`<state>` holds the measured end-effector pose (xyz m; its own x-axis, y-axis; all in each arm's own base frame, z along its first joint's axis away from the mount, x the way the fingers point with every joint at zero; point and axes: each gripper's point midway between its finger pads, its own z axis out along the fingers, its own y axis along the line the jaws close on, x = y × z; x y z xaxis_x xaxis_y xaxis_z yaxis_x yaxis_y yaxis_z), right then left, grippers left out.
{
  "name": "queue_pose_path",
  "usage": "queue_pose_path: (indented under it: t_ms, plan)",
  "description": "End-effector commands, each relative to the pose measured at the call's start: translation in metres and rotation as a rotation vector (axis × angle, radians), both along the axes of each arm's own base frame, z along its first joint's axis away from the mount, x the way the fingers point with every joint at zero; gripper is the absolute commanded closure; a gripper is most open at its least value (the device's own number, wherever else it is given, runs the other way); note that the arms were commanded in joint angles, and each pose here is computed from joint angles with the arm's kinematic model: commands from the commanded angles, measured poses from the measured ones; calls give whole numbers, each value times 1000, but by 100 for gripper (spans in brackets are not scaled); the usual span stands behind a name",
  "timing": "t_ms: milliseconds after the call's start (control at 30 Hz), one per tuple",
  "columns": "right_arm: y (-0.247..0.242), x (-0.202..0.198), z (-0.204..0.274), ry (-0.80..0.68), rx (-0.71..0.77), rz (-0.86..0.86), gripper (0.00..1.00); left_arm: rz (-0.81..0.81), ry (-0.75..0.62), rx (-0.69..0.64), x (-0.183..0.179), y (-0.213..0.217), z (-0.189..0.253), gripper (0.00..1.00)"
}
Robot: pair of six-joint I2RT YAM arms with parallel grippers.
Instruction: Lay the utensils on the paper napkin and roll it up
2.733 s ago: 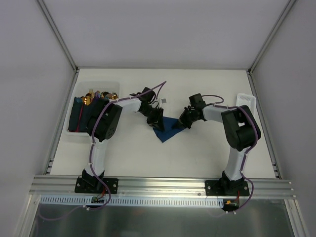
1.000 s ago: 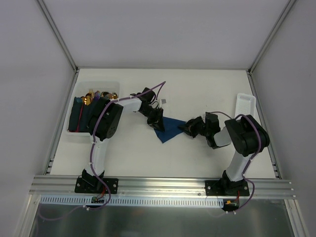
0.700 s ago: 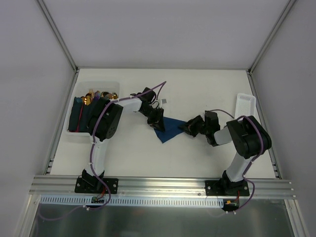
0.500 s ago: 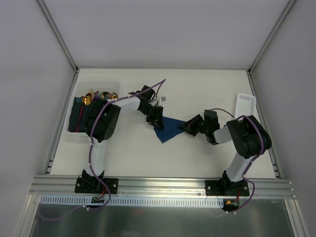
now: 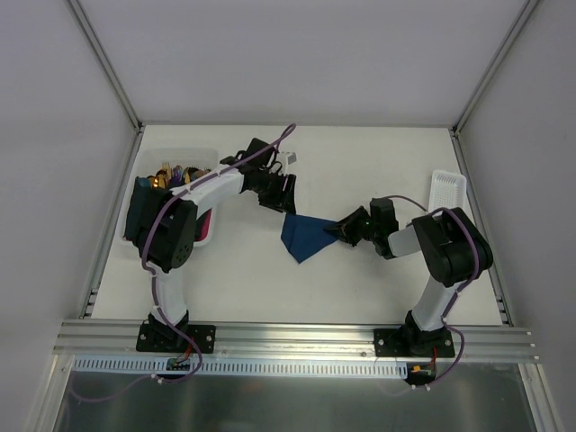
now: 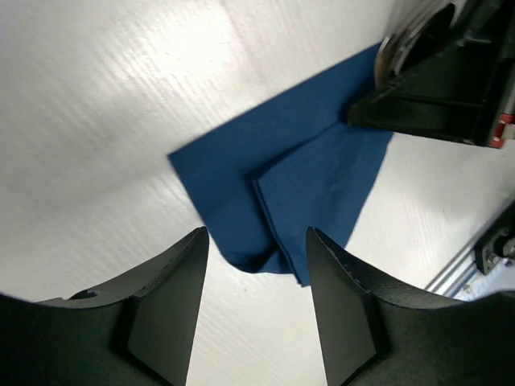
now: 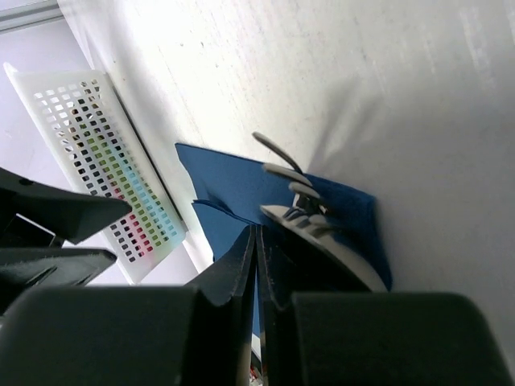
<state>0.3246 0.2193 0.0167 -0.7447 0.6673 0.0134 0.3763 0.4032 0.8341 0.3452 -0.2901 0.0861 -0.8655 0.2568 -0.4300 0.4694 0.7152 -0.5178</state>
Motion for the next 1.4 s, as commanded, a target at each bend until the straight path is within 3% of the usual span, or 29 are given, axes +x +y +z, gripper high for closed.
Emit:
queue_pose_path:
  t_ms: [0,567,700,733,800,867,1033,1167,1367]
  plan:
    - [-12,-11,-27,82,-95,-13,95,29,-78,98,21,14,-6,47]
    - [-14,-15,-32,107,-114,-9,96,-67,-113,284,15,-5,-63,52]
    - [-15,-15,-33,112,-118,-10,97,-69,-98,321,11,-2,-74,61]
    - [-15,-15,-33,113,-119,-10,97,-69,-102,321,11,-2,-73,70]
    - [-15,-15,-33,113,-120,-11,97,-68,-108,318,11,-2,-69,78]
    - [-16,-16,-35,117,-124,-12,98,-68,-112,291,13,-5,-58,88]
    - [-18,-19,-37,123,-132,-16,99,-116,-75,84,-4,-32,-4,98]
    - [-20,-21,-39,130,-138,-24,100,-190,18,-113,-30,-57,33,100]
    - [-23,-24,-41,139,-152,-34,100,-235,211,-257,-56,-76,45,100]
